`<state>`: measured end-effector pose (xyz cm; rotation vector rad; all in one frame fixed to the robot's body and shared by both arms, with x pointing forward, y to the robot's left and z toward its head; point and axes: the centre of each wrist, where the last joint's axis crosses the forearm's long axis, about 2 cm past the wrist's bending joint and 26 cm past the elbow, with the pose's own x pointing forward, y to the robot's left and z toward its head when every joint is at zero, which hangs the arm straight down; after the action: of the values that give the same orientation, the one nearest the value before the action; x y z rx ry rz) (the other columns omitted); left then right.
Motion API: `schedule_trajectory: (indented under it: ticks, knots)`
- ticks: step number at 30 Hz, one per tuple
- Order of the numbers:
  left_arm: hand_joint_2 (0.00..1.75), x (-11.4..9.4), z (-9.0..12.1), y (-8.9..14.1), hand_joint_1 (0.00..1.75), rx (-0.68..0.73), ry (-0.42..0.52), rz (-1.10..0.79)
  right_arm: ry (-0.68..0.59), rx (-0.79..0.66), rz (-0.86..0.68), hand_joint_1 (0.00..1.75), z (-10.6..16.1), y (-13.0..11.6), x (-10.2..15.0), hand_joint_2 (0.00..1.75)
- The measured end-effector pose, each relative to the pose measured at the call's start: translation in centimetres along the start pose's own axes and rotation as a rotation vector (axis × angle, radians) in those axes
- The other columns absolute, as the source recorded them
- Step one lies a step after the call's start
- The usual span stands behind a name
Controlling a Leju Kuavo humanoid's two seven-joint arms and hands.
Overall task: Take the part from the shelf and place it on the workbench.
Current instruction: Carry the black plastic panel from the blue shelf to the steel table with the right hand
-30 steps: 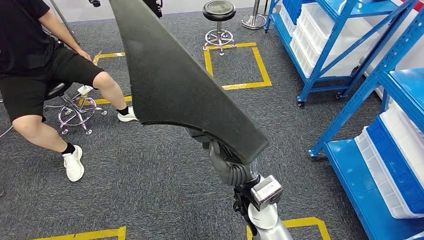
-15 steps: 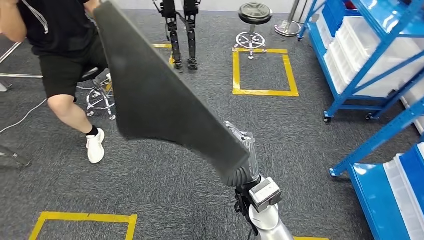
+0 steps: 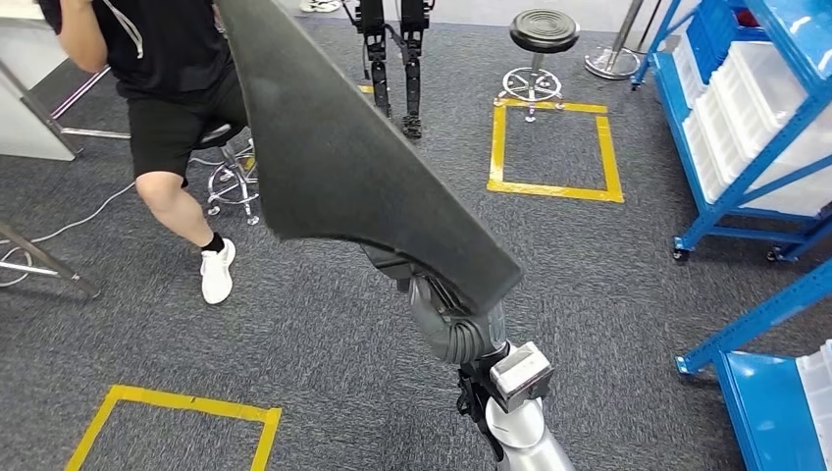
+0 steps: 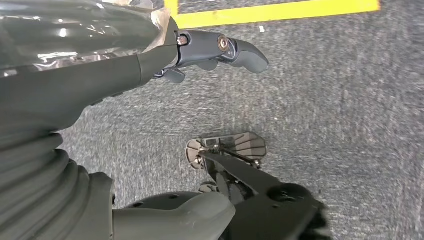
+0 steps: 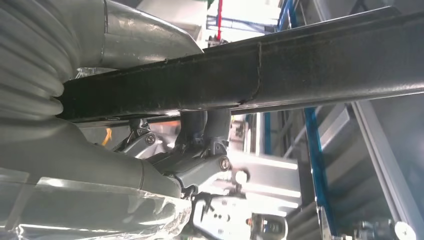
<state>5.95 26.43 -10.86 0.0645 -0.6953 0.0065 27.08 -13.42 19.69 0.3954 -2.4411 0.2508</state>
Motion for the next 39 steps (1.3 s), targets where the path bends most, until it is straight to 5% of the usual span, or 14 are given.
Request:
schedule_trajectory:
  ticks: [39]
  knots:
    - [1.75,-0.08,0.04,0.1,0.0,0.014,-0.014,-0.003,0.009,0.01,-0.02,1.71,0.35,0.22,-0.18,1.75]
